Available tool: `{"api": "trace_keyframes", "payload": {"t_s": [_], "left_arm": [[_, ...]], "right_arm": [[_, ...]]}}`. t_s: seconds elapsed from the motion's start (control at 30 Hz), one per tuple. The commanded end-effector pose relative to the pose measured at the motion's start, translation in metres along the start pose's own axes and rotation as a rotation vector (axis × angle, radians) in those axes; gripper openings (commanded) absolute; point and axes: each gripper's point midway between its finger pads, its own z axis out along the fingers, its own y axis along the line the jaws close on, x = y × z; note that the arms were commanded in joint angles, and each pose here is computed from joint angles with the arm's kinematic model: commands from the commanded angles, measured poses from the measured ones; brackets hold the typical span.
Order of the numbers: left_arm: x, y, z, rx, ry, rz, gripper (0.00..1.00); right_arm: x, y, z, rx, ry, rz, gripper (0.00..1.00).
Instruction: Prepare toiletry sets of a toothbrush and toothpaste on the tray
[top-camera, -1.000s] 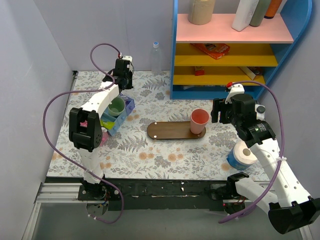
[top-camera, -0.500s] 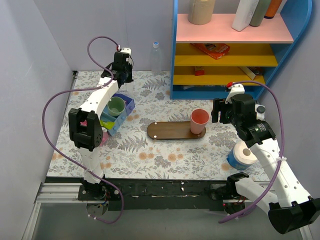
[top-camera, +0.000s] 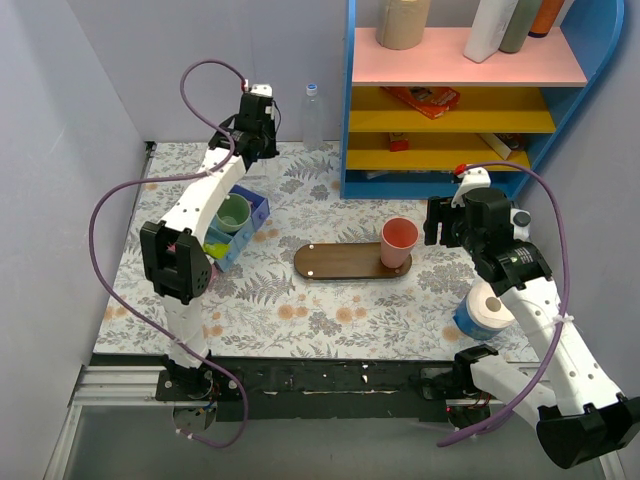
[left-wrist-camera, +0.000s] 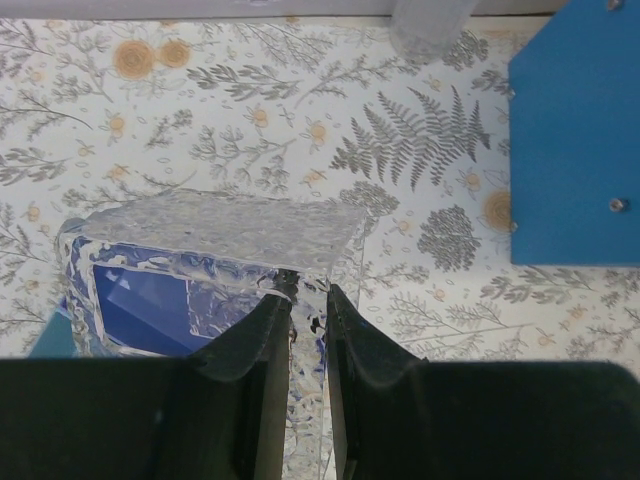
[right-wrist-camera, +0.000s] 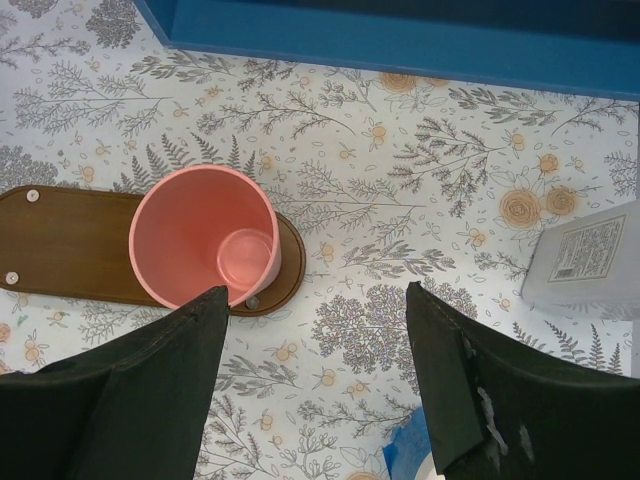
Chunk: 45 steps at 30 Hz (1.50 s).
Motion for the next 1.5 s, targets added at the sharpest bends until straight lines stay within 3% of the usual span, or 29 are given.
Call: {"api": "trace_keyframes", "payload": {"t_s": [0.0, 0.37, 0.73, 0.97, 1.23, 1.47], "left_arm": [[-0.002, -0.029, -0.031, 0.01, 0.0, -0.005, 0.0], [0.045, -0.091, -0.054, 0.052, 0.134, 0.016, 0.0], [0.105, -0.122, -0.088, 0.019, 0.268, -0.029, 0.0], [0.15, -0.149, -0.102, -0.029, 0.35, 0.037, 0.0], [0.182, -0.157, -0.109, -0.097, 0.428, 0.061, 0.0], [0.193, -0.166, -0.111, -0.082, 0.426, 0.028, 0.0]], "right_arm": [[-0.015, -0.001, -0.006, 0.001, -0.07, 0.008, 0.79], [-0.012, -0.002, -0.01, 0.0, -0.09, 0.006, 0.79], [-0.01, -0.006, -0.022, 0.004, -0.126, -0.002, 0.79], [-0.013, -0.008, -0.031, 0.008, -0.152, -0.007, 0.79], [-0.013, -0.009, -0.038, 0.001, -0.177, -0.002, 0.79], [-0.014, -0.007, -0.041, -0.011, -0.184, -0.001, 0.8]]}}
